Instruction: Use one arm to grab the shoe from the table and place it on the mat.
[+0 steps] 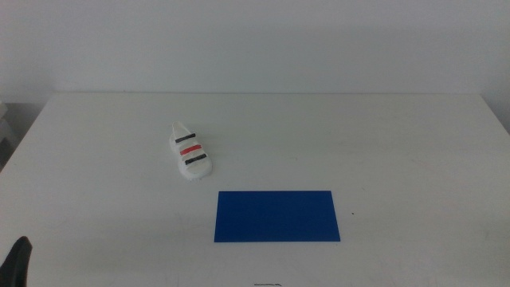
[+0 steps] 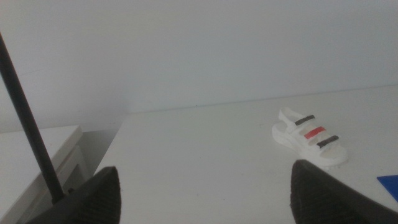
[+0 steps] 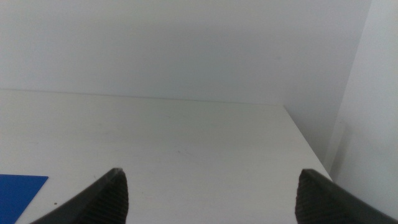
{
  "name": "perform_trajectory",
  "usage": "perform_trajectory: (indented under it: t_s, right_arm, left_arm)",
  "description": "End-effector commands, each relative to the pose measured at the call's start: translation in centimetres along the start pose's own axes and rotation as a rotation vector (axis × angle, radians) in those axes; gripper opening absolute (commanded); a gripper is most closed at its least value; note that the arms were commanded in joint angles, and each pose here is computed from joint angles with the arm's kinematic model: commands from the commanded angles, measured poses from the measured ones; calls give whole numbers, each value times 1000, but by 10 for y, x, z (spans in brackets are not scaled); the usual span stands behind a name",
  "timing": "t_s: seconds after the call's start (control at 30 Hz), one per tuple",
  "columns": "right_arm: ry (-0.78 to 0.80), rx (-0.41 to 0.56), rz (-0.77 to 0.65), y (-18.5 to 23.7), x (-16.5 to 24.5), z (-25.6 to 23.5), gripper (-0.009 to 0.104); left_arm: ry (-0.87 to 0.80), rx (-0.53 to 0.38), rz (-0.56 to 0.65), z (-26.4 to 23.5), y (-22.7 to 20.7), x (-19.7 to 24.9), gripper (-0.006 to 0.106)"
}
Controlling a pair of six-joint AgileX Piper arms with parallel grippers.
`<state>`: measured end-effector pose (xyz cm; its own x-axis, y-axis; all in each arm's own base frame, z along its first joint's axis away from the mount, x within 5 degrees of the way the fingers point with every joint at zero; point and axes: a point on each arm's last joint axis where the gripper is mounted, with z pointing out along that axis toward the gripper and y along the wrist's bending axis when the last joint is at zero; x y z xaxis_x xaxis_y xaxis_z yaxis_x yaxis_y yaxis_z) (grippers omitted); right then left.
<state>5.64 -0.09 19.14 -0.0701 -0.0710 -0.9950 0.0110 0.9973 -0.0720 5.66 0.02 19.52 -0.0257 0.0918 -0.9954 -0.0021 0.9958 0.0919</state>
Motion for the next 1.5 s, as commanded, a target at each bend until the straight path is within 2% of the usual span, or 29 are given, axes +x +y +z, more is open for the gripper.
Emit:
perform_trajectory:
  t_s: [0.0,0.03,0.13,0.37,0.53,0.7,0.77,0.9,1.0,1.17,1.3,1.47]
  right_arm:
    - [-113,8,-13,-1,-14,-3,94]
    - [-113,8,-13,-1,-14,-3,94]
    - [-113,8,-13,-1,-14,-3,94]
    - [-113,8,-13,-1,-14,-3,94]
    - [-113,8,-13,-1,-14,-3,94]
    - [-113,8,-13,-1,-14,-3,94]
    - [-113,8,-13,-1,-14,-3,94]
    - [-113,8,-13,-1,-14,-3,94]
    - [-113,8,-13,-1,-14,-3,94]
    - [-113,8,-13,-1,-14,-3,94]
    - [-113,8,-13,-1,-14,-3,94]
    - [-113,8,-13,-1,-14,-3,94]
  left_arm:
    - [-101,-5,-17,-2,1,-9,94]
    - [-101,-5,-17,-2,1,-9,94]
    - [-36,1,-15,6,4,-45,94]
    - [247,32,-27,40,10,-123,94]
    - [426,25,-152,70,14,-165,94]
    - [602,-7,-279,112,15,-183,94]
    - [648,-11,-283,133,15,-185,94]
    - [794,0,-365,180,7,-176,94]
    - [885,8,-370,219,-8,-166,94]
    - [1000,-67,-421,277,-42,-154,94]
    - [1044,-97,-415,331,-68,-141,94]
    - [1183,-115,-429,375,-98,-119,94]
